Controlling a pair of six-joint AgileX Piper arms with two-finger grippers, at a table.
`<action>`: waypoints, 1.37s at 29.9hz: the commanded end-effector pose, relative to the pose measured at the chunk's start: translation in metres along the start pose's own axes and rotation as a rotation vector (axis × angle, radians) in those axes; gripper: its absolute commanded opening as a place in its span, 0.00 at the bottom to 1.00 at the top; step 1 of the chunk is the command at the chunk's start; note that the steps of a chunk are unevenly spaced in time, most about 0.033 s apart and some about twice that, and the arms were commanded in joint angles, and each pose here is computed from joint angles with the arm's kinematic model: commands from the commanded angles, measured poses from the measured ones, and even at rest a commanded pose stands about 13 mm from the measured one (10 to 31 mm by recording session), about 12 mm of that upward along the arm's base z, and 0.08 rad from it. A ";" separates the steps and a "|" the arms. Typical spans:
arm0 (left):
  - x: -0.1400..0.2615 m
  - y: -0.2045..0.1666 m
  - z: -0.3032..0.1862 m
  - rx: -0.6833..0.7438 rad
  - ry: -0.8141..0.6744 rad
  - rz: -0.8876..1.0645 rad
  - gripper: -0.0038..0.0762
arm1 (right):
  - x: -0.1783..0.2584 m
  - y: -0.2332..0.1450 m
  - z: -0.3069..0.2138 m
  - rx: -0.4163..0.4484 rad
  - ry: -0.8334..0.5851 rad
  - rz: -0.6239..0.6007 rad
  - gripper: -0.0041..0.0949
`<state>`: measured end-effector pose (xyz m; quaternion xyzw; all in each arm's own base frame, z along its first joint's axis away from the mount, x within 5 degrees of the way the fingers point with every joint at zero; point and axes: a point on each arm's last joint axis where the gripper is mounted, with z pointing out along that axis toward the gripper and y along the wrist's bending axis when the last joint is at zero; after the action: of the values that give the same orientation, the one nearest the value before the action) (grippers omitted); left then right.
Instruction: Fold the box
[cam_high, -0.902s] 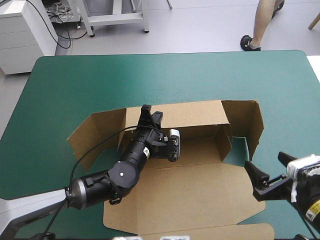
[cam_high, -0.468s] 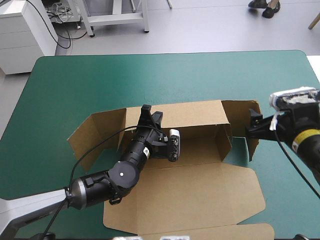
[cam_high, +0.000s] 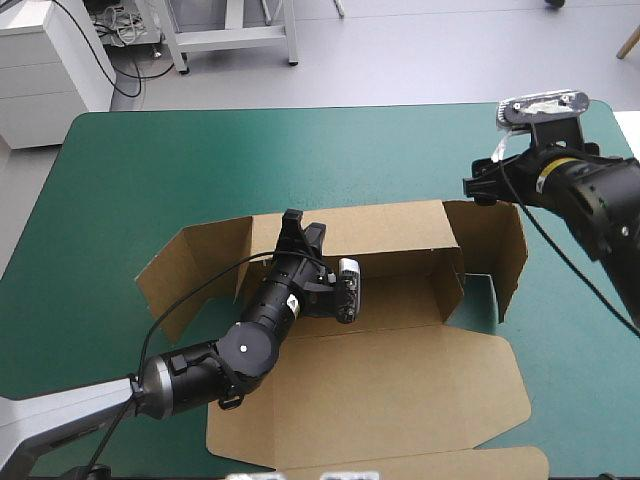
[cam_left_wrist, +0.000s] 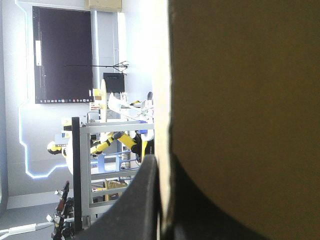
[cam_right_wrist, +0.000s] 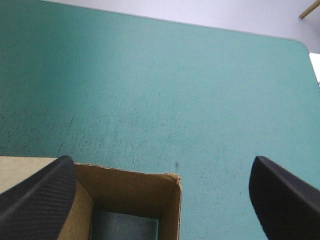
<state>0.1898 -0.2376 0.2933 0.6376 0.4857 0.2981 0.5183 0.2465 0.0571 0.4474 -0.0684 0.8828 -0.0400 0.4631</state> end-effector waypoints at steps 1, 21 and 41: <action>0.000 0.018 -0.009 -0.071 -0.004 -0.019 0.04 | -0.017 -0.024 0.023 -0.066 0.009 0.069 0.91; 0.000 0.018 -0.009 -0.070 -0.004 -0.019 0.04 | -0.003 -0.053 0.126 -0.276 0.369 0.214 0.91; 0.001 0.018 -0.009 -0.070 -0.002 -0.021 0.04 | 0.070 -0.045 0.076 -0.312 0.473 0.190 0.91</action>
<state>0.1898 -0.2375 0.2932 0.6384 0.4848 0.2989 0.5178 0.2904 -0.0008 0.3367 -0.0381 0.9740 0.1193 0.1890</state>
